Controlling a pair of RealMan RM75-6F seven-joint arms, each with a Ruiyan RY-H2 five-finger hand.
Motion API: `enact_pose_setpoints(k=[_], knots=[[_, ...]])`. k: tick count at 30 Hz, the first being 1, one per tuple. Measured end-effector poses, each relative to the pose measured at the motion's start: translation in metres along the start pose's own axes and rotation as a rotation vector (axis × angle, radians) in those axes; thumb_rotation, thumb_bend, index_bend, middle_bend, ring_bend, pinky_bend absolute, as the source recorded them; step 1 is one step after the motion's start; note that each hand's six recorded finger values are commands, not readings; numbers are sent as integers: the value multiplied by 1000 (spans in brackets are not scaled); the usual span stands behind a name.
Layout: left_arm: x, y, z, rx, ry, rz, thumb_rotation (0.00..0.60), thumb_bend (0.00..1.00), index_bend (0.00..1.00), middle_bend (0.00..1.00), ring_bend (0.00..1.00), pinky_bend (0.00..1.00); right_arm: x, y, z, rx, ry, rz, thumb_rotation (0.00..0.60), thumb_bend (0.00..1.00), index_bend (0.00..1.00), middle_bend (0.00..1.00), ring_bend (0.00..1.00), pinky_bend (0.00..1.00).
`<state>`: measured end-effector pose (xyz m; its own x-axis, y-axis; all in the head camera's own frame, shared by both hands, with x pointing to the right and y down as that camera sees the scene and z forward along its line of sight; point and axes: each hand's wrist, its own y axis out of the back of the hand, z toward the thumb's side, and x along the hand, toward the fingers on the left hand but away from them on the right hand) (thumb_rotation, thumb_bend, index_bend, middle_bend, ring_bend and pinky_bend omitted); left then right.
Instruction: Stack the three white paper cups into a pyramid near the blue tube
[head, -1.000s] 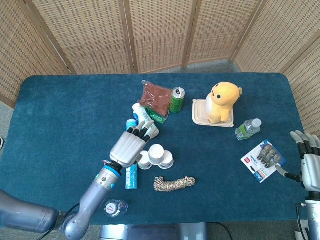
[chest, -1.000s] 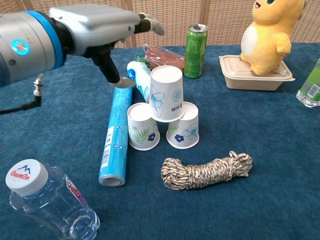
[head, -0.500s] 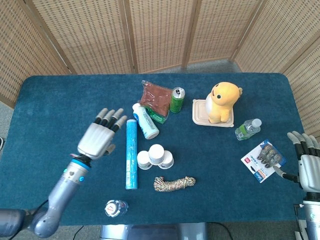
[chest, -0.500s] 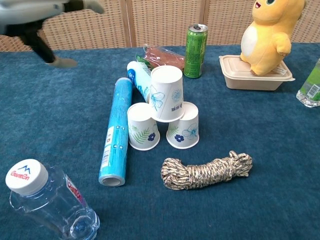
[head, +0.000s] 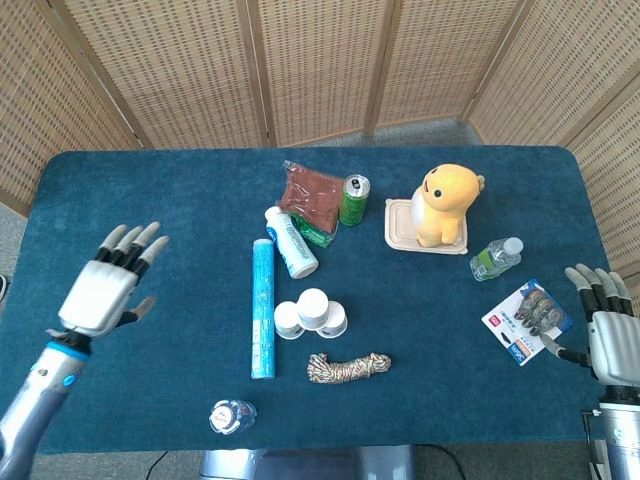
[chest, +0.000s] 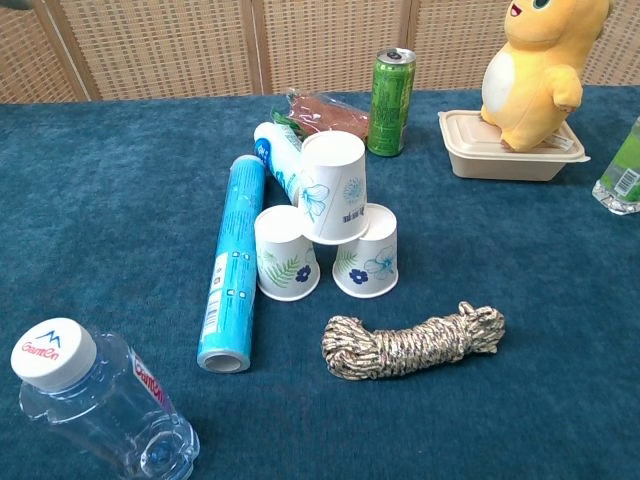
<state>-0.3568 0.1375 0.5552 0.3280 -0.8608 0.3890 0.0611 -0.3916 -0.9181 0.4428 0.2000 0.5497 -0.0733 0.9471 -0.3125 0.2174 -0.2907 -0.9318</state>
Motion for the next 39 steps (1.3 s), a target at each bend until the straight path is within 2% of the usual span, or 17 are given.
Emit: enact_pose_setpoints(k=[9, 18, 22, 28, 33, 37, 39], knots=[[-55, -8, -34, -7, 42, 20, 600, 333, 20, 0, 0, 0, 2, -1, 4, 12, 10, 2, 600, 0, 123, 43, 0, 0], [-101, -20, -55, -94, 132, 59, 600, 333, 23, 0, 0, 0, 3, 0, 8, 25, 23, 6, 600, 0, 123, 43, 0, 0], [-118, -18, -63, -121, 163, 91, 600, 333, 23, 0, 0, 0, 4, 2, 12, 33, 36, -1, 600, 0, 123, 43, 0, 0], [-125, -8, -70, -113, 170, 132, 600, 333, 22, 0, 0, 0, 5, 5, 13, 81, 31, -25, 600, 0, 121, 28, 0, 0], [-125, -7, -74, -97, 179, 129, 600, 333, 21, 0, 0, 0, 5, 4, 14, 113, 26, -29, 600, 0, 119, 10, 0, 0], [-123, -8, -74, -102, 182, 121, 600, 333, 20, 0, 0, 0, 5, 2, 14, 136, 20, -31, 600, 0, 18, 0, 0, 0], [-123, -9, -72, -113, 180, 117, 600, 333, 20, 0, 0, 0, 6, 2, 13, 137, 12, -35, 600, 0, 0, 0, 0, 0]])
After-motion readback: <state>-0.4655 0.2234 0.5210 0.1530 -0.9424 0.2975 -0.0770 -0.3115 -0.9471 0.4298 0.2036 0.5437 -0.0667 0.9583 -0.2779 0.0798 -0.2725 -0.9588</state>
